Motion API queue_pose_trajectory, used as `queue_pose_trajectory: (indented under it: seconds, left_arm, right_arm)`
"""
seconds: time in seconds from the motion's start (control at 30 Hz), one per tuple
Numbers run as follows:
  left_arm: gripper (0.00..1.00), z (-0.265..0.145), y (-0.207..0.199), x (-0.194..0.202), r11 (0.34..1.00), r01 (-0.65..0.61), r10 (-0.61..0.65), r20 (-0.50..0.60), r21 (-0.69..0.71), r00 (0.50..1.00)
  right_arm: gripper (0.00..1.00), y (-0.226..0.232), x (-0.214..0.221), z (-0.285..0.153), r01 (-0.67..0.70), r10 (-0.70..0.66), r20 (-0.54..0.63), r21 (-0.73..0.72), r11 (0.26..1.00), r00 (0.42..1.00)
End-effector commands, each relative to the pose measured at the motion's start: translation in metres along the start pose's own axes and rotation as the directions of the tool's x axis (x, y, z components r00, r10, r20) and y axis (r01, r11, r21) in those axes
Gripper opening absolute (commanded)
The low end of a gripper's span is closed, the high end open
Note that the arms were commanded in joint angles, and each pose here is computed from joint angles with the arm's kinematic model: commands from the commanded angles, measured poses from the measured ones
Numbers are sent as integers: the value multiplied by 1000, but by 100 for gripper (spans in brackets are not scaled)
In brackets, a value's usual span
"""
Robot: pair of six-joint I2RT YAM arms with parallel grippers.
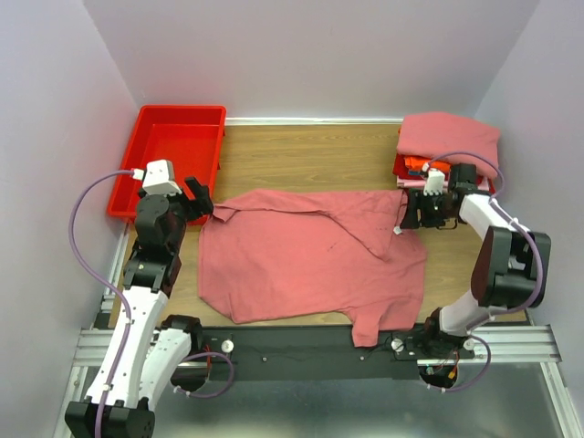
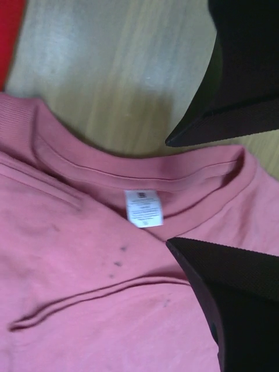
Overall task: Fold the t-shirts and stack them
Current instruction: Fold the tshirt
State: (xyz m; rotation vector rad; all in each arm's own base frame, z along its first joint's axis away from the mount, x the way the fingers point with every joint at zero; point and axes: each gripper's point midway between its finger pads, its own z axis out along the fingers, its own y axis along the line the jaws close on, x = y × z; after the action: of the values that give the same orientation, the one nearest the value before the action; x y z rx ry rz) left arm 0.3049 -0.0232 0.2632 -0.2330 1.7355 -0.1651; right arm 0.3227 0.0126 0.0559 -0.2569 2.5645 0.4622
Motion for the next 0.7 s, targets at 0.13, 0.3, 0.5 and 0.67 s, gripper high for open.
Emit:
queue_pose_trajectory:
  seconds: [0.13,0.3,0.5,0.67]
  left_arm:
    - [86,-11,-8,-10,998,-6,3,55,59,999]
    - [86,-12,-9,-9,998,-7,3,59,66,998]
    - [86,-11,-11,-9,997,-7,2,64,79,998]
    - [86,-10,-10,-7,997,-3,-1,59,78,998]
  right_arm:
    - [77,-11,-40,25,-130,132,49,-33,991,990]
    - [78,-21,-53,38,-170,171,97,-15,985,981]
    - [79,-36,-57,57,-201,196,117,29,979,973]
    - [76,-38,-52,72,-230,226,101,20,973,969]
